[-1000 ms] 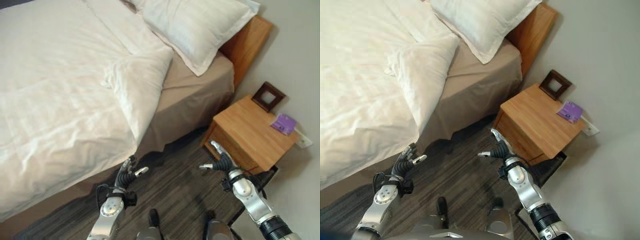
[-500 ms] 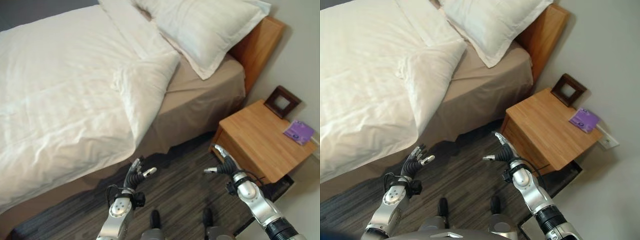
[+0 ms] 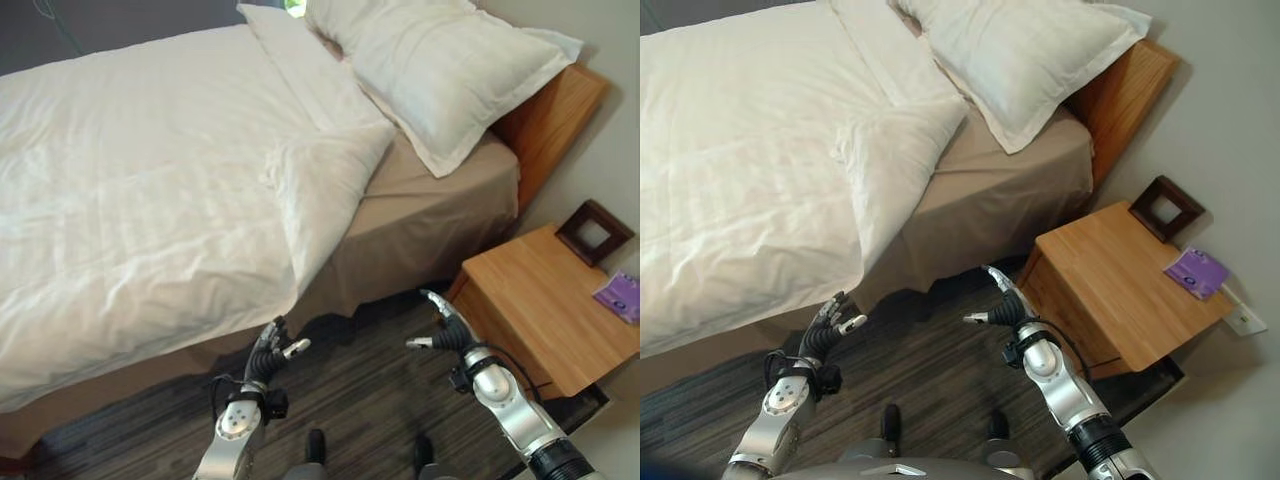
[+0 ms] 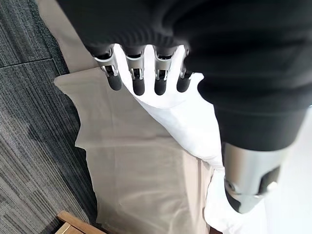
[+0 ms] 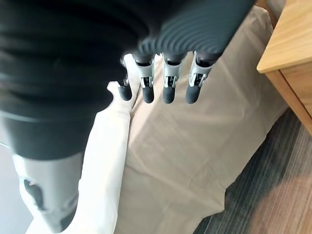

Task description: Making the bed.

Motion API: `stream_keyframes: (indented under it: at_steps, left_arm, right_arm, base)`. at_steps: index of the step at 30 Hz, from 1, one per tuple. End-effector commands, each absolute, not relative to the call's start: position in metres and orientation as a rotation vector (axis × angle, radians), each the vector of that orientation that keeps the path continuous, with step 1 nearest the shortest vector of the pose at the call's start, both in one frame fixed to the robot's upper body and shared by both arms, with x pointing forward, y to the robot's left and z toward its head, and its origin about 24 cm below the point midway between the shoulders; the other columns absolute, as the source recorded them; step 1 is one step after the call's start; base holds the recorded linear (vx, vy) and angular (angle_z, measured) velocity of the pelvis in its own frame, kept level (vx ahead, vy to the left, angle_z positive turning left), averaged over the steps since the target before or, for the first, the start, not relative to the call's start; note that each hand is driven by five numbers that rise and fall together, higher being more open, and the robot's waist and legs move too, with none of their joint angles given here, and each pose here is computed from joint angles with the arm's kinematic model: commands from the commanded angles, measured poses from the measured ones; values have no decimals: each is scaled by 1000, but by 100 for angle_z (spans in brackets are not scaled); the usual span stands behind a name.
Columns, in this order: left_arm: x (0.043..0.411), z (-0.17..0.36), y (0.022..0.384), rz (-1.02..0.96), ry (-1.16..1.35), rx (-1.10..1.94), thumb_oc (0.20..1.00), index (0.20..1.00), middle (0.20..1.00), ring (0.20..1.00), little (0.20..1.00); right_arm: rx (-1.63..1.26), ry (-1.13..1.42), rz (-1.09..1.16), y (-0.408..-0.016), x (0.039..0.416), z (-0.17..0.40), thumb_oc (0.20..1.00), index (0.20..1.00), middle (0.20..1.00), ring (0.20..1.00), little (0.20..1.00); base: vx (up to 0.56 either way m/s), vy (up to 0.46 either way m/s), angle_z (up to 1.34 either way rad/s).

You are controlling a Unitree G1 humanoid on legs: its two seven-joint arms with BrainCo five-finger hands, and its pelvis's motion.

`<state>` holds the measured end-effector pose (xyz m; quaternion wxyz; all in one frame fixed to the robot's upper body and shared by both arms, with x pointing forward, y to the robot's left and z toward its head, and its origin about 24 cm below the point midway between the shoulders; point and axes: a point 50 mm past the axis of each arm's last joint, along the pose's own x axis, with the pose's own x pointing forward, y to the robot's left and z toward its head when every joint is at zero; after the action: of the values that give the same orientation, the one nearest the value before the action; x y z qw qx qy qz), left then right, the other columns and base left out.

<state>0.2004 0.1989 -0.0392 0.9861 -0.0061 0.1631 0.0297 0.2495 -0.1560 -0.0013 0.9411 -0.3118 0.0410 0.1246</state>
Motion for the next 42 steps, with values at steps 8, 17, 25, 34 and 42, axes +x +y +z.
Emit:
stream_keyframes:
  at_steps: [8,17,25,34,42]
  left_arm:
    - [214,-15,217,99,205,6,1000,1000,1000,1000,1000]
    - [177,-38,256,325,331,35,1000,1000,1000,1000,1000]
    - [203,3,254,268,130,45,1000,1000,1000,1000,1000]
    - [235,33,249,259,-14,61,1000,1000,1000,1000,1000]
    - [244,41,238,243,-58,15,1000,1000,1000,1000,1000]
  right_arm:
    - [-570,-4,254,-145,260,16,1000,1000,1000,1000,1000]
    - [-477,165,55,-193,265,0,1000,1000,1000,1000,1000]
    - [-526,-10,122,-175,289,38,1000,1000,1000,1000,1000]
    - [-479,-224,140,-150,305,86,1000,1000,1000,1000,1000]
    - [-493,-255,177,-138,308,91,1000,1000,1000,1000,1000]
  base:
    - [4,1,0]
    - [-11,-12,-22]
    - [-13,66,21]
    - [269,-141,55]
    - [244,-170,33]
